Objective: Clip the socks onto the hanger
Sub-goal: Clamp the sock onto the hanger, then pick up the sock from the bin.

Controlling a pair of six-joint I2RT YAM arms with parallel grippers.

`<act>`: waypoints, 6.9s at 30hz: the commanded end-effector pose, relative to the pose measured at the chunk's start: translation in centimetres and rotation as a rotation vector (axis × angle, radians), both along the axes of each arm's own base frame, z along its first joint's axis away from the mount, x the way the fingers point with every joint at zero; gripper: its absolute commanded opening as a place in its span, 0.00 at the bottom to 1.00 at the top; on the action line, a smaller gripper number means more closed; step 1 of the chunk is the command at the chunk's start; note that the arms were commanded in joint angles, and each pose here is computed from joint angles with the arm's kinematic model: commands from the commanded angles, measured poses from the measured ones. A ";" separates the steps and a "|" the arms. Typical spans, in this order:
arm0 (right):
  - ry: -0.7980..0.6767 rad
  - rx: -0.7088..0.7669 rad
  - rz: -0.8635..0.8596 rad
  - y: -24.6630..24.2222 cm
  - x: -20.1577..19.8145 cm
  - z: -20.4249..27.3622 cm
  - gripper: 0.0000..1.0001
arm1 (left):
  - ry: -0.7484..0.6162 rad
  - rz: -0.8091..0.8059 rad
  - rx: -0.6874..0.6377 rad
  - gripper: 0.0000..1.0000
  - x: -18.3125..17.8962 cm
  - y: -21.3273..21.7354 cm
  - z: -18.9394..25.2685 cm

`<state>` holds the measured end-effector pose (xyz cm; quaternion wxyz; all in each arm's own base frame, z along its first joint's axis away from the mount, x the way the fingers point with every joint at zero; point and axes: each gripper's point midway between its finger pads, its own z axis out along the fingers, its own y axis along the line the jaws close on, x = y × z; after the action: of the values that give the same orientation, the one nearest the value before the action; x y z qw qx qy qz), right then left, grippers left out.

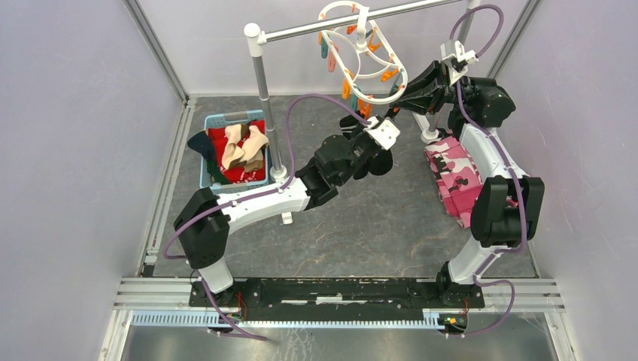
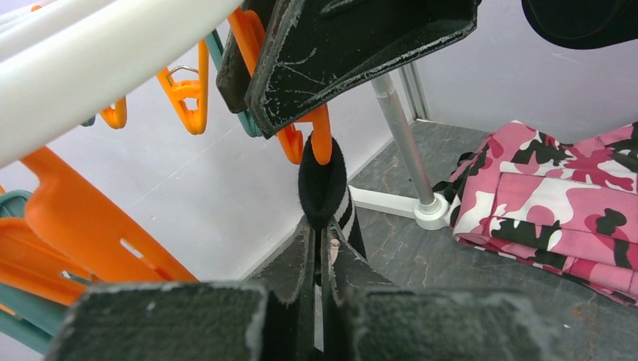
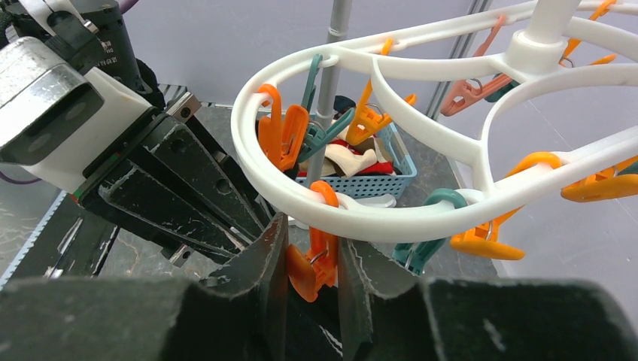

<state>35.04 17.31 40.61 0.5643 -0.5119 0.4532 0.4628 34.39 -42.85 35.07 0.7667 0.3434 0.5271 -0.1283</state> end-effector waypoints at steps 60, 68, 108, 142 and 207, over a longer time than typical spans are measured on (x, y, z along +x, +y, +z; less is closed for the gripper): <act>-0.118 -0.044 -0.018 -1.2 -1.5 1.6 0.72 | -0.101 -0.079 -0.152 0.28 -2.3 1.6 6.7; -0.093 -0.045 -0.078 -3.2 -1.2 1.1 0.78 | -0.033 -0.120 -0.195 0.51 -3.4 2.1 6.6; 0.321 -0.257 -0.848 -13.0 -4.4 -20.3 0.98 | 0.743 -0.145 -0.468 1.00 -10.5 21.0 -10.1; 0.290 -0.350 -0.711 -12.4 -5.9 -22.3 0.98 | 0.944 0.556 -0.223 0.57 2.5 38.7 -14.1; 0.313 -0.346 -0.659 -11.6 -6.2 -23.0 0.98 | 0.626 0.828 -0.209 0.02 3.5 41.6 -7.0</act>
<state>28.39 5.36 16.11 0.4970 -0.3326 0.7628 0.2461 37.73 -2.46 22.21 0.4960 0.0037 0.8680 0.0236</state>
